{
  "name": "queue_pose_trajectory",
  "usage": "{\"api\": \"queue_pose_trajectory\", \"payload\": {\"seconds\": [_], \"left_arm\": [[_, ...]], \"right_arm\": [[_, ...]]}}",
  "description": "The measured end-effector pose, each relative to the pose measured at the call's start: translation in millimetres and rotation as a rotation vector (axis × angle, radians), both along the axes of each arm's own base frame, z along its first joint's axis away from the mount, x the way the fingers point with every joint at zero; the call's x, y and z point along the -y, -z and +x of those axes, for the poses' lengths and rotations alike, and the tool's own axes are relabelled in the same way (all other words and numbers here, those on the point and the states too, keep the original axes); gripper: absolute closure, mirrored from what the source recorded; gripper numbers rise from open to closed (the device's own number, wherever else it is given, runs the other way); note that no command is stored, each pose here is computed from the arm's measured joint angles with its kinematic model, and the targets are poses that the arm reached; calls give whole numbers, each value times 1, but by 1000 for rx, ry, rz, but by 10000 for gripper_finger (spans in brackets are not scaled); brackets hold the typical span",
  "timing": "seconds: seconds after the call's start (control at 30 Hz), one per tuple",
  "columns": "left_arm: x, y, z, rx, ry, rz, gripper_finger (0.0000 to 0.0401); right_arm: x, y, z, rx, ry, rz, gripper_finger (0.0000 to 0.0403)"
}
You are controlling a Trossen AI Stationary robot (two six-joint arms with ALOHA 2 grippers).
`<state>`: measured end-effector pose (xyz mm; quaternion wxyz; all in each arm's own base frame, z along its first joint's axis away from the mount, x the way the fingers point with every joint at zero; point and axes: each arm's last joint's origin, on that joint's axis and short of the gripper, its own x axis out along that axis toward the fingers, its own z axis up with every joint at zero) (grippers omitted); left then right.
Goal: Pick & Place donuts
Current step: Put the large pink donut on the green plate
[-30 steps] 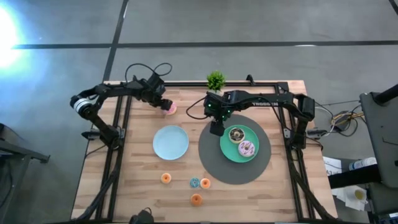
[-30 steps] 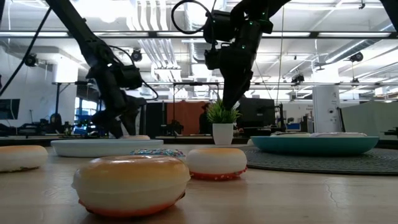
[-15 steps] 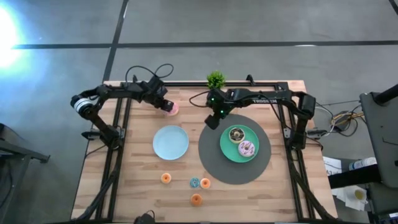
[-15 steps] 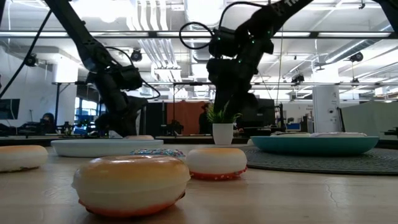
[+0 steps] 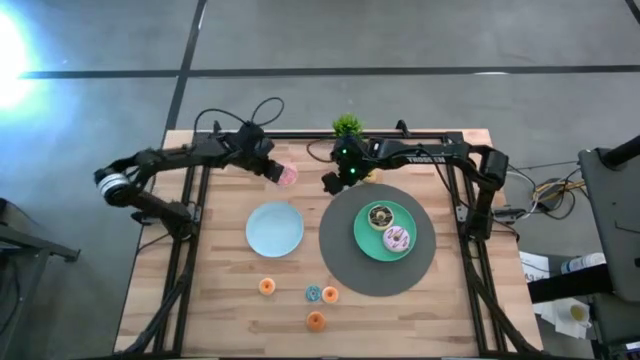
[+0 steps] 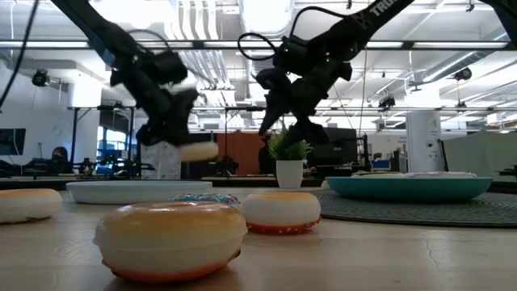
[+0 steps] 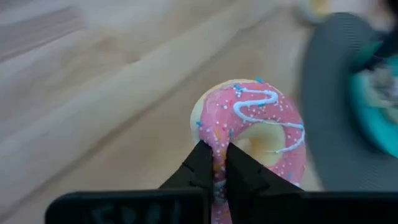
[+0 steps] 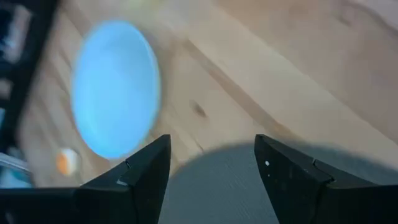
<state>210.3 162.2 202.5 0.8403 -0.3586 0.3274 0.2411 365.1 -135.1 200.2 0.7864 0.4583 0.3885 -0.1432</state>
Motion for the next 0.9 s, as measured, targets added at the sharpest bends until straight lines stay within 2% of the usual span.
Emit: {"api": "queue_pose_trajectory", "payload": {"seconds": [0.17, 0.37, 0.67, 0.9], "left_arm": [[20, -20, 3, 86, 31, 31, 400], [32, -25, 12, 130, 69, 40, 400], [45, -32, 26, 210, 107, 79, 400], [48, -32, 28, 214, 114, 74, 401]], "right_arm": [[5, -8, 8, 142, 2, 54, 179], [5, -25, 20, 333, 8, 58, 179], [5, -25, 20, 338, 18, 75, 148], [5, -24, 19, 331, 19, 54, 129]]}}
